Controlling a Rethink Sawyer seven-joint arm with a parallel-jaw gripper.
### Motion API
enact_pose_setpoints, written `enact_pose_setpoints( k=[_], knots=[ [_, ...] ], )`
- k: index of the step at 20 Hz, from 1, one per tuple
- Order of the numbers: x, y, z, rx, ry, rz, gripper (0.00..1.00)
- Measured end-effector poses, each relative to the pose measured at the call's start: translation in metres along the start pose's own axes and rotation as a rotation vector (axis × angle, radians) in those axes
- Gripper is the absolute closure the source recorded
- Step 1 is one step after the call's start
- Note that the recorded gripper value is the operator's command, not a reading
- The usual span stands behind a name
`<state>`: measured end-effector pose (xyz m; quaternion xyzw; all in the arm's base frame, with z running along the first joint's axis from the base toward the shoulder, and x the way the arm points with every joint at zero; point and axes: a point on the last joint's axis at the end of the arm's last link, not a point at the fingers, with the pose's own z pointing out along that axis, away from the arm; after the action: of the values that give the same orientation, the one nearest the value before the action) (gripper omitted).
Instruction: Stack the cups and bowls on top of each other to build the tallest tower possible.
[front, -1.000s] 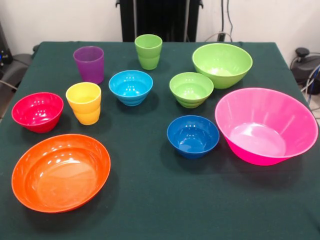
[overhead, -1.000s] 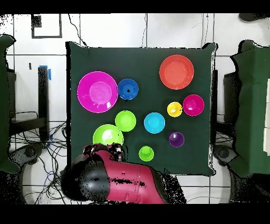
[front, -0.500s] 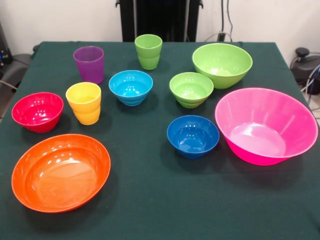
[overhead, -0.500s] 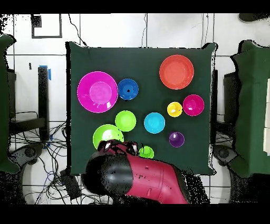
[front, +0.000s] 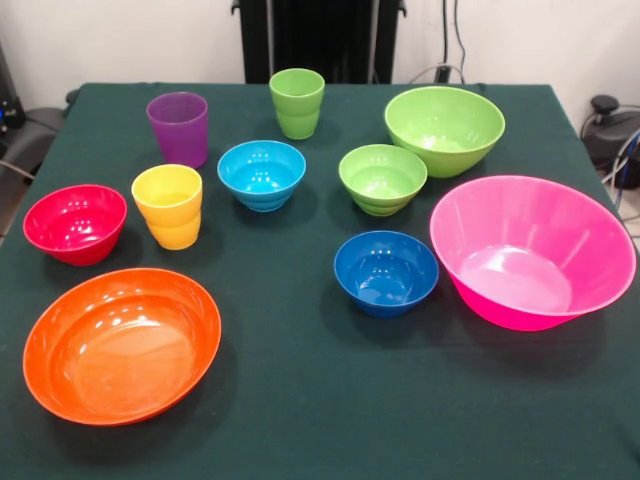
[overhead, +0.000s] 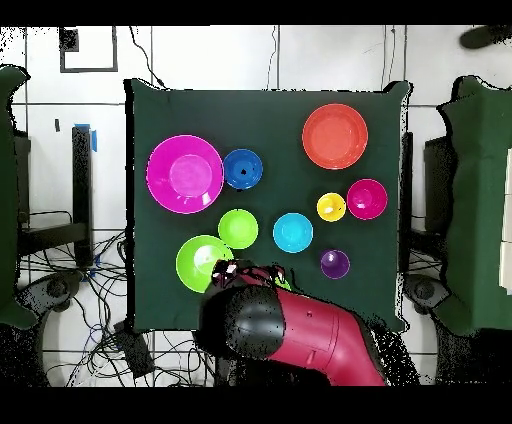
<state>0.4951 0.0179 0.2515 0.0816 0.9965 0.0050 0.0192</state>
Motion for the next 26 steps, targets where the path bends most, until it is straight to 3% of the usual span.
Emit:
enact_pose_setpoints(
  k=[13, 18, 26],
  knots=[
    [0.016, -0.012, 0.066, 0.037, -0.082, -0.023, 0.00],
    [0.026, -0.021, 0.091, 0.047, -0.083, -0.037, 0.00],
    [0.048, -0.028, 0.124, 0.049, -0.045, -0.065, 0.00]
  ],
)
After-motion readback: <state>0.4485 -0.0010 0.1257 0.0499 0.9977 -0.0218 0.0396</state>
